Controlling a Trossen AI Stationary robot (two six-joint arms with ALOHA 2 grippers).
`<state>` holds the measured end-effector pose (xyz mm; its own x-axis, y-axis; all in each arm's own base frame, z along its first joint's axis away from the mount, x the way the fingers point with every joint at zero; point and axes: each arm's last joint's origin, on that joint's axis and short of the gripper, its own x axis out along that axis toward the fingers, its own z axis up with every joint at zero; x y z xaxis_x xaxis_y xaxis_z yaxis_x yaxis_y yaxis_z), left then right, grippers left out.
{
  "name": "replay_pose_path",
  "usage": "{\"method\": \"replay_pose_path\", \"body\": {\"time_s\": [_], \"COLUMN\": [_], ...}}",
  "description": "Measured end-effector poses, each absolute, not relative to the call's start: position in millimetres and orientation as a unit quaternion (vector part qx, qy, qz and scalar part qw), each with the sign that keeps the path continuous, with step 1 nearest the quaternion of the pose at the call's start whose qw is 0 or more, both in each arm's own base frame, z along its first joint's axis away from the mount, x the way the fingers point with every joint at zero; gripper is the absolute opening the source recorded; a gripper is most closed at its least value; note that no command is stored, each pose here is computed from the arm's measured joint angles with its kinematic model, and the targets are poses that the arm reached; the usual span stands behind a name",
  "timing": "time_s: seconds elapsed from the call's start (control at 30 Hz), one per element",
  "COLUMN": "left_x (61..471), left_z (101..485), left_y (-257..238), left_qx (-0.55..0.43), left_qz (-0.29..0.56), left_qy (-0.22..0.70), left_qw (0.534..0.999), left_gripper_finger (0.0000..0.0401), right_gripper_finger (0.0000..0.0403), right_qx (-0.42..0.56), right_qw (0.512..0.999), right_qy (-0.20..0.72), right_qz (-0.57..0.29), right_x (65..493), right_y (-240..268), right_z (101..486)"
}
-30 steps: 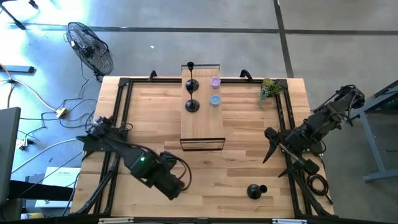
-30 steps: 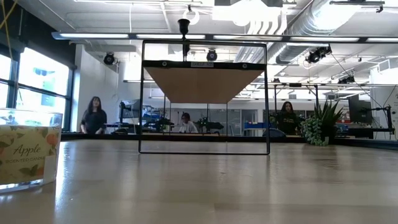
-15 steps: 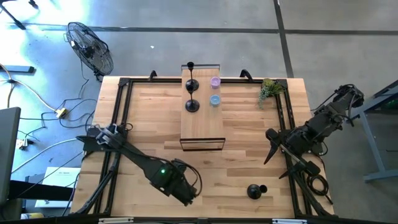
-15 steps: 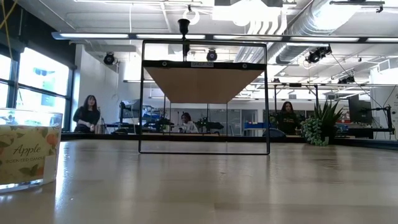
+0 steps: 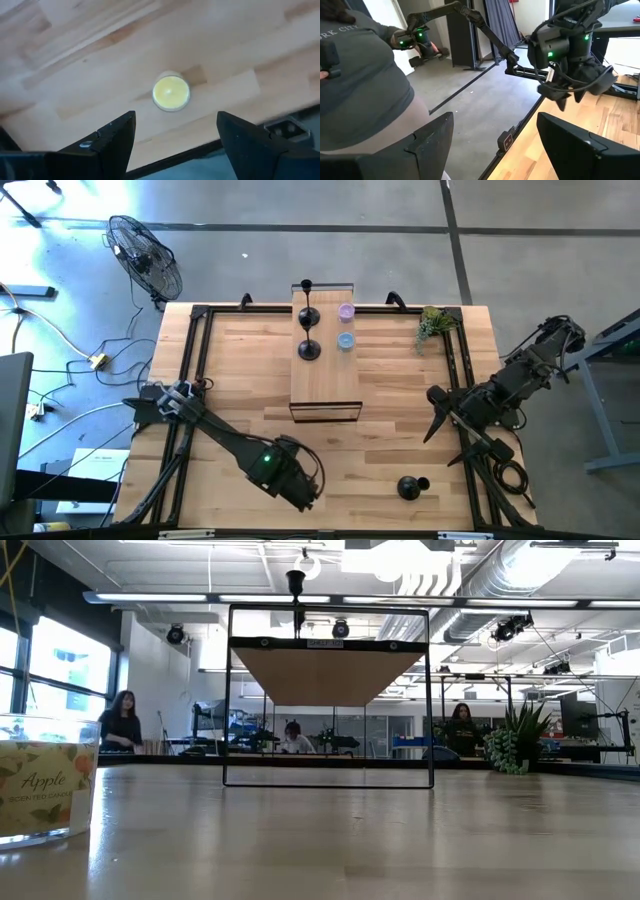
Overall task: Pick & Place candle stick holders
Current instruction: Put the yellow scented candle on the shelf
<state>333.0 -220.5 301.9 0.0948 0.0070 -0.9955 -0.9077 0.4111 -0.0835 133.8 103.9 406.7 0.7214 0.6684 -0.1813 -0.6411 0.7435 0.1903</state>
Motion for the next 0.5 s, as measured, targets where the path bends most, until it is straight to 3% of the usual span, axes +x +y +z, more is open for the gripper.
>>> {"method": "replay_pose_path", "body": {"time_s": [0.33, 0.5], "left_x": [343.8, 351.6], "left_z": [276.0, 259.1], "left_y": [-231.1, -237.5], "left_qx": [-0.413, -0.401], "left_qz": [0.378, 0.366], "left_qy": [0.597, 0.614], "left_qw": [0.574, 0.573], "left_gripper_finger": [0.0273, 0.0273], "right_gripper_finger": [0.0281, 0.0281], "right_qx": [0.057, 0.058], "right_qw": [0.926, 0.926], "right_qy": [0.12, 0.12], "right_qz": [0.354, 0.353], "right_x": [133.9, 133.9], "right_y": [103.9, 103.9], "right_z": [406.6, 406.6]}}
